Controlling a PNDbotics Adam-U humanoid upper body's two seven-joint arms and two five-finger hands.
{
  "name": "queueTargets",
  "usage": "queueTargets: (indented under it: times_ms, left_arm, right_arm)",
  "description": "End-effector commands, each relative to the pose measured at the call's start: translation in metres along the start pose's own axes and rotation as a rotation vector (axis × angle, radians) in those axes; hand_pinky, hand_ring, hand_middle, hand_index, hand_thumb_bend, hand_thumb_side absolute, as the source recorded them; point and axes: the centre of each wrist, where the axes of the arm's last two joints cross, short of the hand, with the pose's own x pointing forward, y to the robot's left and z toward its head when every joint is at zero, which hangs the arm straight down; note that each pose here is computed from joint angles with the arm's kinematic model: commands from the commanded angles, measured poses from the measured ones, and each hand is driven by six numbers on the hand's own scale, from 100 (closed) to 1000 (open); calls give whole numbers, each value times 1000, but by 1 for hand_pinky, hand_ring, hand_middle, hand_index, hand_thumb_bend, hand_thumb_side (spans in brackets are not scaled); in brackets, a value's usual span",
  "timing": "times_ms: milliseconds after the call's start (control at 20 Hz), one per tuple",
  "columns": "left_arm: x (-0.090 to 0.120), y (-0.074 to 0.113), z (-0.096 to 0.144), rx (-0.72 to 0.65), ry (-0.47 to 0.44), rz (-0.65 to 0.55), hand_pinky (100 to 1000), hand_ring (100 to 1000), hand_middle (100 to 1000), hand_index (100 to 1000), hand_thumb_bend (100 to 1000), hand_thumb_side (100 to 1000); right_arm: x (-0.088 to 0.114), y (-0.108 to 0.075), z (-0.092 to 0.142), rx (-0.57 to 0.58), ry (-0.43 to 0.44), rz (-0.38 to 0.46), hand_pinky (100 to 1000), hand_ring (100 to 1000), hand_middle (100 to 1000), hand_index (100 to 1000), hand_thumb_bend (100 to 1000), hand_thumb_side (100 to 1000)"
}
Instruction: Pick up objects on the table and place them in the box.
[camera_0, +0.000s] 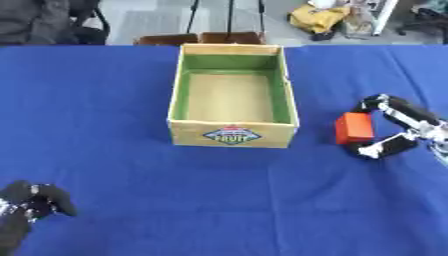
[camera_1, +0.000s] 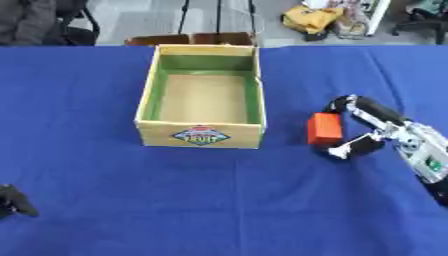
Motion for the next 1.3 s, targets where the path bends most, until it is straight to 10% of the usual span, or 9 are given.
queueTargets:
  times_ms: [50,1300]
  left_arm:
    - [7,5,0,-4,-14,-28,631,560,505,649,227,1000]
    - [7,5,1,-13,-6,-24,631,558,505,646,238,1000]
  right_arm:
    - [4,-23,-3,-48,-27,34,696,553,228,365,100,100]
    - [63,-111,-34,-137,-235,0,705,567,223,364,100,100]
